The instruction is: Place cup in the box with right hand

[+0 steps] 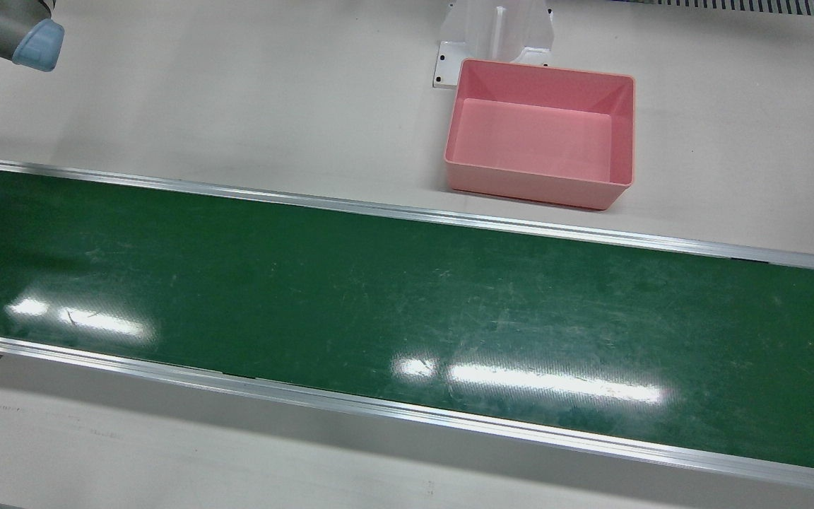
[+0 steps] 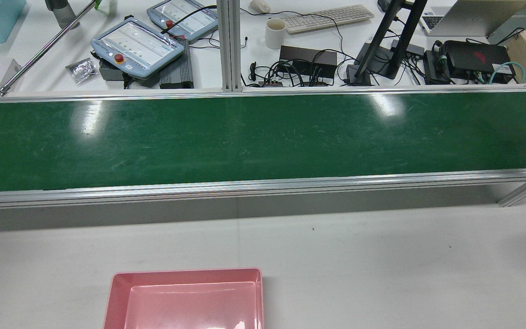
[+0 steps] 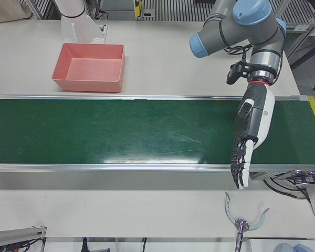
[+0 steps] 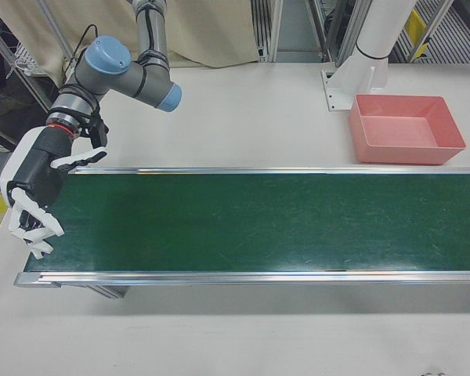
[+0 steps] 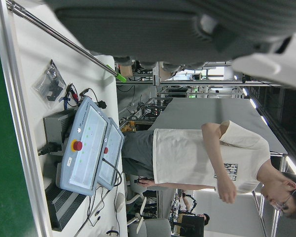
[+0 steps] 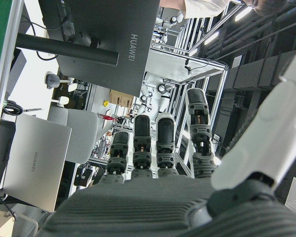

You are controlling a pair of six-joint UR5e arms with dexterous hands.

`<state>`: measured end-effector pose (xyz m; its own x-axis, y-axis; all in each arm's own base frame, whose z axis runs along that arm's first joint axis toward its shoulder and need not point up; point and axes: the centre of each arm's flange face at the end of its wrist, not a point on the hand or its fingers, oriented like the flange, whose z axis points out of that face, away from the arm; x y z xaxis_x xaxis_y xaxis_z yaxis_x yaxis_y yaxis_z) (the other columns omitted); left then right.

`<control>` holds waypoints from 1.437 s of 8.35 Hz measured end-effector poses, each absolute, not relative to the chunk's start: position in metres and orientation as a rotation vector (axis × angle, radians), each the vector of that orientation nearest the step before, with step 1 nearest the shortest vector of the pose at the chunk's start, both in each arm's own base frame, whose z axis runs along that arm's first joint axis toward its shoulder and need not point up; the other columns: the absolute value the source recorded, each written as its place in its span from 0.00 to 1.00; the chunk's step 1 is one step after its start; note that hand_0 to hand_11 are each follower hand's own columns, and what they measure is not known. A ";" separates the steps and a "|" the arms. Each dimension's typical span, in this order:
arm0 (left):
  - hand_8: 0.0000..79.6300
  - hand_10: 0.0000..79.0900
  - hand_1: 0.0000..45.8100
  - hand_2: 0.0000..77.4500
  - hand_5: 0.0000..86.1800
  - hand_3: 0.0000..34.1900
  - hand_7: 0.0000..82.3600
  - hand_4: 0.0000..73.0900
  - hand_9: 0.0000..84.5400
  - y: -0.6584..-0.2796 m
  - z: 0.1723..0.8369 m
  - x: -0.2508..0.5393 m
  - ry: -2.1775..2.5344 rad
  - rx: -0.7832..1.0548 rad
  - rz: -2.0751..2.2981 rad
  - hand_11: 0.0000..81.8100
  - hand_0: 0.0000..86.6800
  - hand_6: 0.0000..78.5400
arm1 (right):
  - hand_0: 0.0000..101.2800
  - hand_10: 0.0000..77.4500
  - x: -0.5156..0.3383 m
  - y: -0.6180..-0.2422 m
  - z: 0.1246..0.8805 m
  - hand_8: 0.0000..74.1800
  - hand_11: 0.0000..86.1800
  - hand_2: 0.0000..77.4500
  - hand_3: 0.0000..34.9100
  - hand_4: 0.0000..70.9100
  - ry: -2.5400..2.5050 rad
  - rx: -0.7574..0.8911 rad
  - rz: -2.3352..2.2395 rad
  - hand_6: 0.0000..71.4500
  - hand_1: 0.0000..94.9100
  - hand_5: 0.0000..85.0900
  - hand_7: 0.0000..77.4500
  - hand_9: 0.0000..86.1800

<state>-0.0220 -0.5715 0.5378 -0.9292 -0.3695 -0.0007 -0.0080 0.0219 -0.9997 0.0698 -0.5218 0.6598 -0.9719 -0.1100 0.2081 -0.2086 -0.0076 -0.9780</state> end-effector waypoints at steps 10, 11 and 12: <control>0.00 0.00 0.01 0.01 0.00 0.00 0.00 0.00 0.00 -0.571 0.538 -0.022 2.039 -0.389 -1.993 0.00 0.00 0.00 | 0.46 0.14 0.084 -0.514 0.664 0.24 0.18 0.01 0.00 0.52 -2.160 0.373 2.178 0.21 0.01 0.04 0.80 0.39; 0.00 0.00 0.01 0.01 0.00 0.00 0.00 0.00 0.00 -0.571 0.538 -0.022 2.040 -0.389 -1.992 0.00 0.00 0.00 | 0.46 0.14 0.088 -0.514 0.664 0.24 0.18 0.01 0.00 0.52 -2.164 0.382 2.181 0.21 0.01 0.04 0.80 0.39; 0.00 0.00 0.01 0.01 0.00 0.00 0.00 0.00 0.00 -0.571 0.538 -0.022 2.040 -0.389 -1.992 0.00 0.00 0.00 | 0.46 0.13 0.092 -0.513 0.663 0.22 0.17 0.01 0.00 0.52 -2.168 0.389 2.182 0.21 0.01 0.04 0.80 0.37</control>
<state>-0.0223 -0.5715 0.5378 -0.9294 -0.3690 -0.0007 -0.0080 0.0220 -0.9997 0.0918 -0.5133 0.6626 -0.9677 -0.1467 0.2052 -0.2043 -0.0218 -0.9787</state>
